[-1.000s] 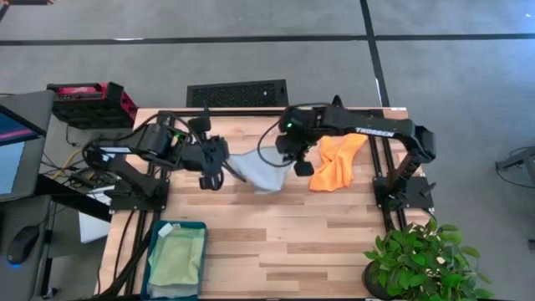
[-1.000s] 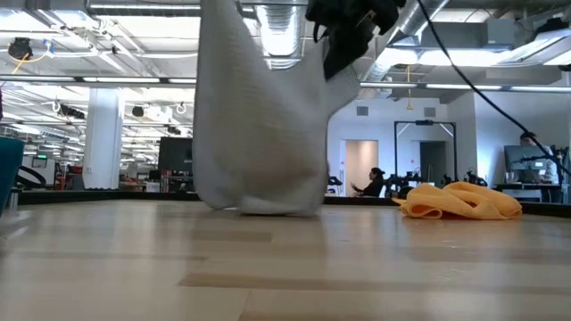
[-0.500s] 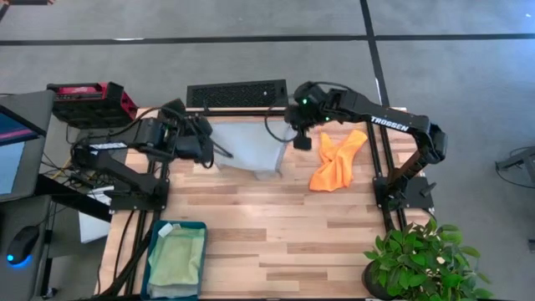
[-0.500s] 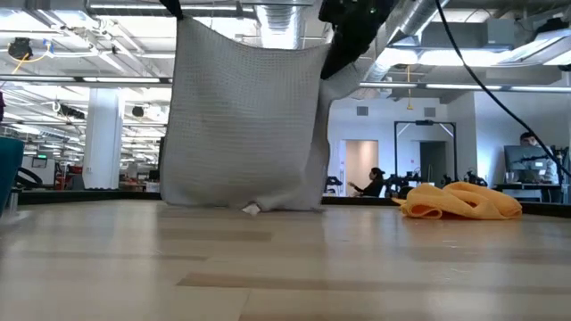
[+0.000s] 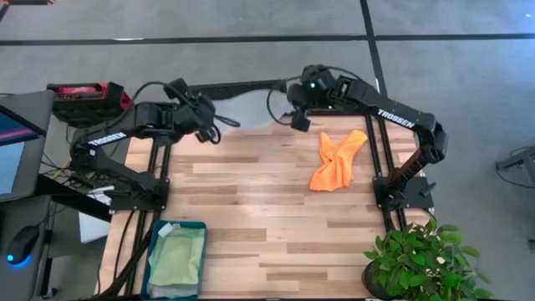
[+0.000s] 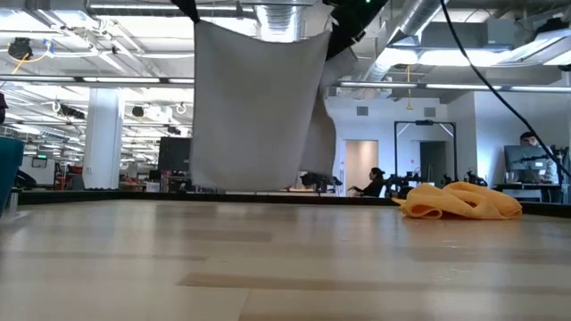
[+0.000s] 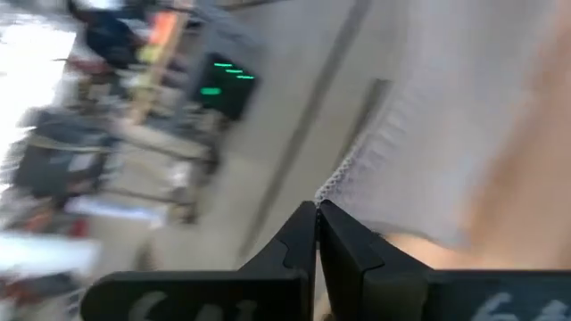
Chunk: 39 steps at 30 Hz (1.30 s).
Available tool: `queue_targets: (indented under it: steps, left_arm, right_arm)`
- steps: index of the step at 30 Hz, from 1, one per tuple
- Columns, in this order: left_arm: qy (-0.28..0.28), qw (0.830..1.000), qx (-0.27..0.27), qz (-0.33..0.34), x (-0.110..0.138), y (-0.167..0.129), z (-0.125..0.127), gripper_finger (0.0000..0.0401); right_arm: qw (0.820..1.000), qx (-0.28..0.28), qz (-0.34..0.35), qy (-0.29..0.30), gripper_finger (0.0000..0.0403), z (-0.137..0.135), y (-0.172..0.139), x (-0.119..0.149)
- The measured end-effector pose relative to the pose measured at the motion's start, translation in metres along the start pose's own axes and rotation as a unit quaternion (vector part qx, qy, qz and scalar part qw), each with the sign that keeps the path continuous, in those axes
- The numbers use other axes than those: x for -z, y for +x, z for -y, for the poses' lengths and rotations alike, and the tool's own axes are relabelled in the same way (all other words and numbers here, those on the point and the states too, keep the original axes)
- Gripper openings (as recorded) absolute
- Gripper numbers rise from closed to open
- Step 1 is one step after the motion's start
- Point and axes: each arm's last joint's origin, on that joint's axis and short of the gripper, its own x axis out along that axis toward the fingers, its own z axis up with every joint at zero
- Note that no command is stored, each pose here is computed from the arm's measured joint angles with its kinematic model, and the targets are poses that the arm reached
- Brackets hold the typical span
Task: Fold microfiber towels
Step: Fold the gray microfiber towel
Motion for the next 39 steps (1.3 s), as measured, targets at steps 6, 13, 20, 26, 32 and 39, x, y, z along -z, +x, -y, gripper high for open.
queue_targets:
  steps: [6,13,20,26,32,39]
  left_arm:
    - [0.012,0.992,0.117,-0.044,0.016,0.009,0.033,0.0000]
    - [0.034,0.975,0.191,-0.105,0.043,0.016,0.088,0.0000]
    - [0.018,0.955,0.259,-0.143,0.067,0.008,0.130,0.0000]
    - [-0.004,0.928,0.342,-0.146,0.081,-0.001,0.165,0.0000]
    - [-0.027,0.898,0.417,-0.141,0.098,-0.006,0.199,0.0000]
    - [-0.031,0.874,0.461,-0.151,0.112,-0.012,0.217,0.0000]
  right_arm:
    - [0.989,-0.105,-0.101,0.017,0.0011,-0.031,0.013,0.014]
    - [0.971,-0.177,-0.162,0.008,0.0012,-0.082,0.033,0.032]
    - [0.960,-0.216,-0.180,-0.007,0.0013,-0.142,0.047,0.054]
    - [0.949,-0.272,-0.158,0.013,0.0014,-0.193,0.053,0.069]
    - [0.936,-0.312,-0.160,0.023,0.0014,-0.237,0.046,0.085]
    - [0.927,-0.331,-0.176,0.025,0.0015,-0.270,0.035,0.101]
